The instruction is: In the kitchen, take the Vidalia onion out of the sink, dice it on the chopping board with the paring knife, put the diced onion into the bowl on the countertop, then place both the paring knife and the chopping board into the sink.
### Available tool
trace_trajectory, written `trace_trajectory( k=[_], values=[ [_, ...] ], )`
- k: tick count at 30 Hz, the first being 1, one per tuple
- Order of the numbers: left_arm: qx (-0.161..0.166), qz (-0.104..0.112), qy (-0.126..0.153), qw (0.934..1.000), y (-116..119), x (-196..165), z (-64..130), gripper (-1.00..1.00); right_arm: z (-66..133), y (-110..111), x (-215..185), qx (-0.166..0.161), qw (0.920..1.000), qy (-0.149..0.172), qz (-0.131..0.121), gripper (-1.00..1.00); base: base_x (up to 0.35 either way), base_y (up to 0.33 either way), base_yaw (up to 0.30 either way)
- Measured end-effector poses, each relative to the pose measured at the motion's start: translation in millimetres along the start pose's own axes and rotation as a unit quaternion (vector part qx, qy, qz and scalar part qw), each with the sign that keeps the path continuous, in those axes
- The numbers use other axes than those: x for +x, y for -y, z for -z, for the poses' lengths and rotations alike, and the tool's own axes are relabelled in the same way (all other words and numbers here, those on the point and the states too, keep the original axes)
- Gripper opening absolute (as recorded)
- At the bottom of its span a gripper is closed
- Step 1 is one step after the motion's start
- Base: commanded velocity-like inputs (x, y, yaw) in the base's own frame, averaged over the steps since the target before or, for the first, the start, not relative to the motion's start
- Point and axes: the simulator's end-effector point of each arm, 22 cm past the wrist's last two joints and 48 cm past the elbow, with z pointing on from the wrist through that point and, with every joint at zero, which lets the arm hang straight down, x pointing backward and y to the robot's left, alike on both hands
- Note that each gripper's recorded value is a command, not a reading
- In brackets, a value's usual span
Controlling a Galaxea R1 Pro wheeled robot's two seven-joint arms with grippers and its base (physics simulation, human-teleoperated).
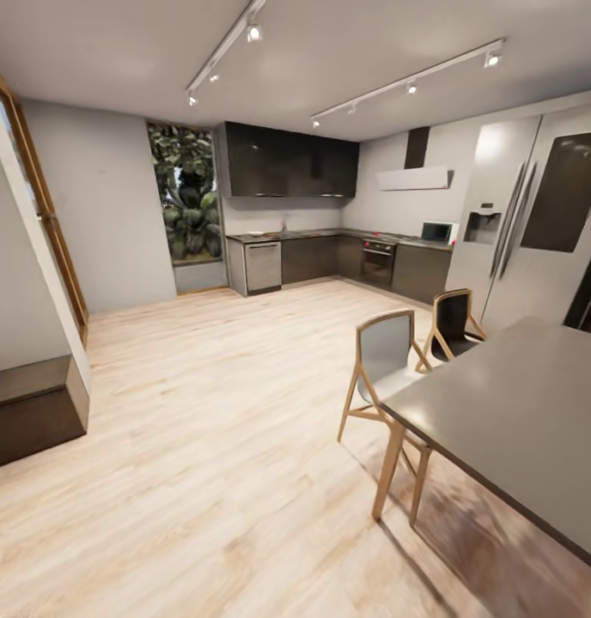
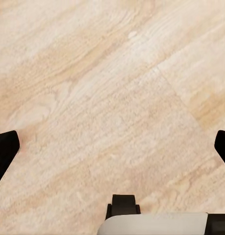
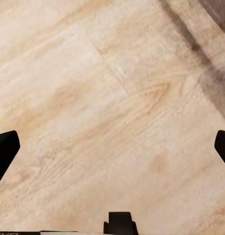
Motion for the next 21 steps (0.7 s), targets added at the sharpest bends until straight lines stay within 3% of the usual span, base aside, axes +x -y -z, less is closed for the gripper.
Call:
trace_trajectory(
  k=[21],
  values=[
    [-0.001,-0.001,0.0,1.0,-2.1,-0.2,0.0,1.0,0.0,-0.7,0.1,-0.001,1.0,0.0,0.001,1.0,0.276,0.184,0.285]
  ],
)
